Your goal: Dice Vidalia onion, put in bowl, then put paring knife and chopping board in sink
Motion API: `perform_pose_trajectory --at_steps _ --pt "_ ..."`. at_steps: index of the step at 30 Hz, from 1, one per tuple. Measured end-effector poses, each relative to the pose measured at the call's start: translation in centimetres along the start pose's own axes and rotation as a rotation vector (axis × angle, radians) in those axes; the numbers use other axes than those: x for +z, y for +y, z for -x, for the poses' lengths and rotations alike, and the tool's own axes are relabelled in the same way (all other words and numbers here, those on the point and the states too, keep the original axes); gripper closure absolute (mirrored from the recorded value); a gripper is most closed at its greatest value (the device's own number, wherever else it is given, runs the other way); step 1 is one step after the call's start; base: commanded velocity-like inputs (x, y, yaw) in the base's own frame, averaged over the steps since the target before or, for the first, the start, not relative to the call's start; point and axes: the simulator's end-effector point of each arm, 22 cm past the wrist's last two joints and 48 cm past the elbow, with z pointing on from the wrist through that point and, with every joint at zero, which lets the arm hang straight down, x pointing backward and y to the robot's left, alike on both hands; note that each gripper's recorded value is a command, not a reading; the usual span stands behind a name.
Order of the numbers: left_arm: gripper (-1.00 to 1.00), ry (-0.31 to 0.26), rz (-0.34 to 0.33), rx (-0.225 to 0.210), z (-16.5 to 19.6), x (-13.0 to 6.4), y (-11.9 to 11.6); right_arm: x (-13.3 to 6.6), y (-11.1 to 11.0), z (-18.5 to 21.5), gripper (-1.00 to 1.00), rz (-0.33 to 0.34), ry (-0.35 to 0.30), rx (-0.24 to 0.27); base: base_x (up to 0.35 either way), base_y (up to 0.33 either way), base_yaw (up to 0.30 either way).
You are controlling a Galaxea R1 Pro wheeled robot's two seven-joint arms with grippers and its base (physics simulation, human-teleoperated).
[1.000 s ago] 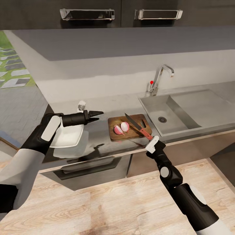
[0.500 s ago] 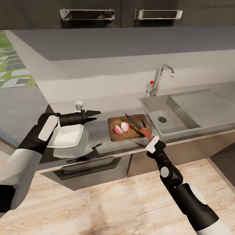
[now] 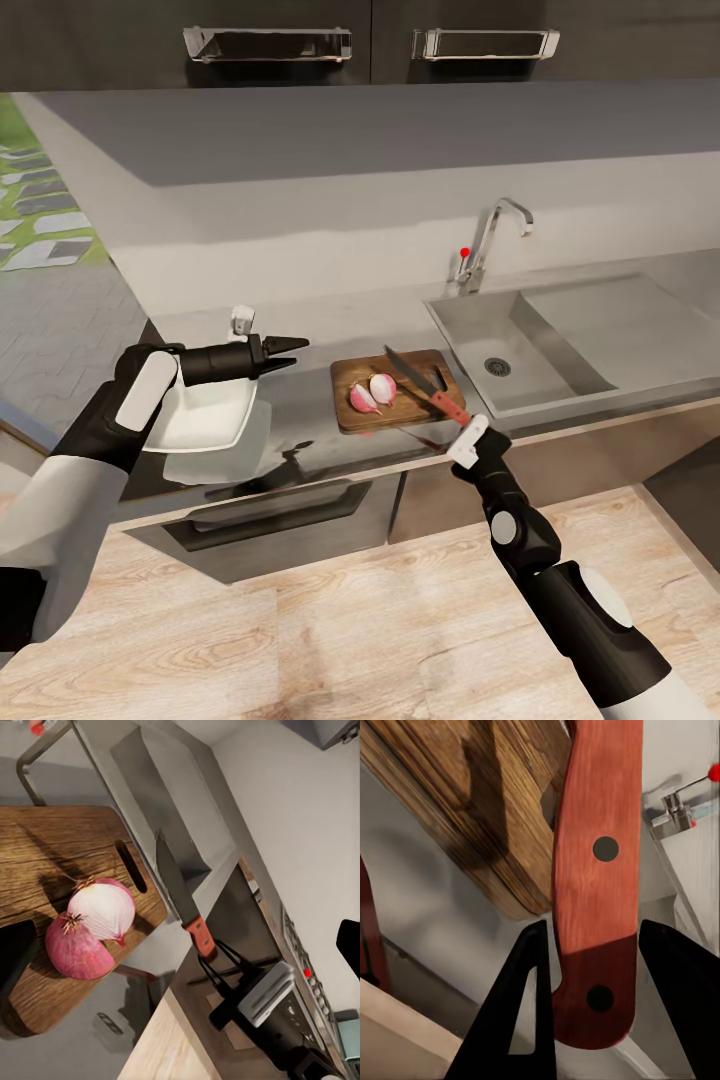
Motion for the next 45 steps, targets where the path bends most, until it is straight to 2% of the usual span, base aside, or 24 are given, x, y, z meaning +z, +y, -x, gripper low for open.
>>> perform_pose_trajectory --at_steps 12,18,28,37,45 --pt "-1.00 0.002 -0.004 0.003 0.0 0.1 -0.2 0.0 -1.0 -0.1 1.00 -0.043 0.001 -0.014 0.000 0.000 0.000" --pt "-1.00 0.002 -0.006 0.006 0.0 0.2 -0.3 0.1 -2.6 -2.0 1.00 -0.070 0.032 -0.025 0.000 0.000 0.000" --pt "-1.00 0.001 -0.007 0.006 0.0 0.1 -0.4 0.1 -3.5 -3.0 1.00 -0.088 0.046 -0.035 0.000 0.000 0.000" --pt "-1.00 0.001 -0.006 0.004 0.0 0.1 -0.3 0.0 -5.1 -3.1 1.00 -0.158 0.047 -0.043 0.000 0.000 0.000" --pt "-1.00 -0.001 -0.003 0.004 0.1 -0.1 -0.2 -0.1 -5.6 -2.9 1.00 -0.182 0.044 -0.052 0.000 0.000 0.000"
